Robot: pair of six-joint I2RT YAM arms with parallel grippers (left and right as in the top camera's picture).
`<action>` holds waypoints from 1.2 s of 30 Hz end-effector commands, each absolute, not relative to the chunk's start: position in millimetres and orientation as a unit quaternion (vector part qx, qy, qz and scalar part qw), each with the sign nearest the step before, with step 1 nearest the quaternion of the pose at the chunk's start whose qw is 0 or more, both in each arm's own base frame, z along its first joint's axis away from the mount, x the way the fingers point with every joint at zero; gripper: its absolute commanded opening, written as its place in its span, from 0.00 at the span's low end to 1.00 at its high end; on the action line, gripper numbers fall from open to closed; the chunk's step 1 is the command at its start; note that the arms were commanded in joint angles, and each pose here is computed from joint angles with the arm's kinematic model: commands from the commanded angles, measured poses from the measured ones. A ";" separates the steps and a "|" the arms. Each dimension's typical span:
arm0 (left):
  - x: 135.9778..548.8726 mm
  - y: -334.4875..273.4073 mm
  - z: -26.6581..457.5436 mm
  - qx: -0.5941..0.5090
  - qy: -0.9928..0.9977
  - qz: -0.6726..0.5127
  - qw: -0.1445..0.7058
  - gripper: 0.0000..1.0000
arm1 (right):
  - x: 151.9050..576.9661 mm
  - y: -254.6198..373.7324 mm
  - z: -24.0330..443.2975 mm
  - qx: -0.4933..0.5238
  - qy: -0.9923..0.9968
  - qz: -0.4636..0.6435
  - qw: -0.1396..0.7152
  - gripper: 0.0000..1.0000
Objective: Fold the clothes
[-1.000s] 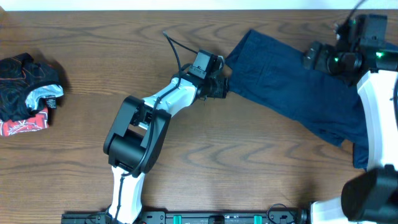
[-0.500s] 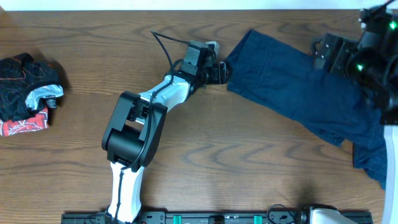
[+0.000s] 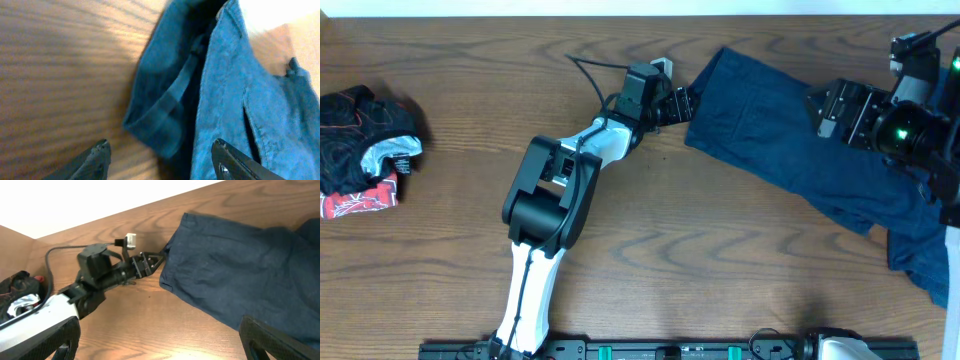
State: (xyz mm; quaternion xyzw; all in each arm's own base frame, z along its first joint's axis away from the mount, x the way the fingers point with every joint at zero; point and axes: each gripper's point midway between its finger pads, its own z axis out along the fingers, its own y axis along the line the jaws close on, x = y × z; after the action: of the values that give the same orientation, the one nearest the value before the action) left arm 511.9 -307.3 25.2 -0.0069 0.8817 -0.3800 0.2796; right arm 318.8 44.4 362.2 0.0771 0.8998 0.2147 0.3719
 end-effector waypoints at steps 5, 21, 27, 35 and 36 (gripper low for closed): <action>511.5 -308.3 -12.5 -0.032 0.893 -0.379 0.241 0.68 | 304.4 49.5 375.0 0.062 0.894 0.222 0.385 0.99; 529.5 -299.8 -17.9 -0.050 0.889 -0.356 0.283 0.39 | 289.0 64.0 374.6 0.046 0.894 0.259 0.361 0.99; 531.4 -301.0 -22.9 -0.053 0.887 -0.360 0.284 0.06 | 276.7 63.9 374.3 0.049 0.897 0.257 0.355 0.99; 512.7 -289.6 -36.1 -0.068 0.906 -0.358 0.217 0.06 | 272.7 55.5 371.7 0.052 0.903 0.229 0.360 0.99; 509.1 -284.8 -39.9 -0.075 0.911 -0.349 0.205 0.06 | 272.9 54.1 369.9 0.055 0.905 0.225 0.358 0.99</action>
State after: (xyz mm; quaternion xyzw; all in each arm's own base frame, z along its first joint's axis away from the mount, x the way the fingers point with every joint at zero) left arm 528.6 -305.7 3.3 -0.0448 0.8840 -0.3833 0.2639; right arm 274.1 58.2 368.4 0.0586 0.9028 0.2420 0.3507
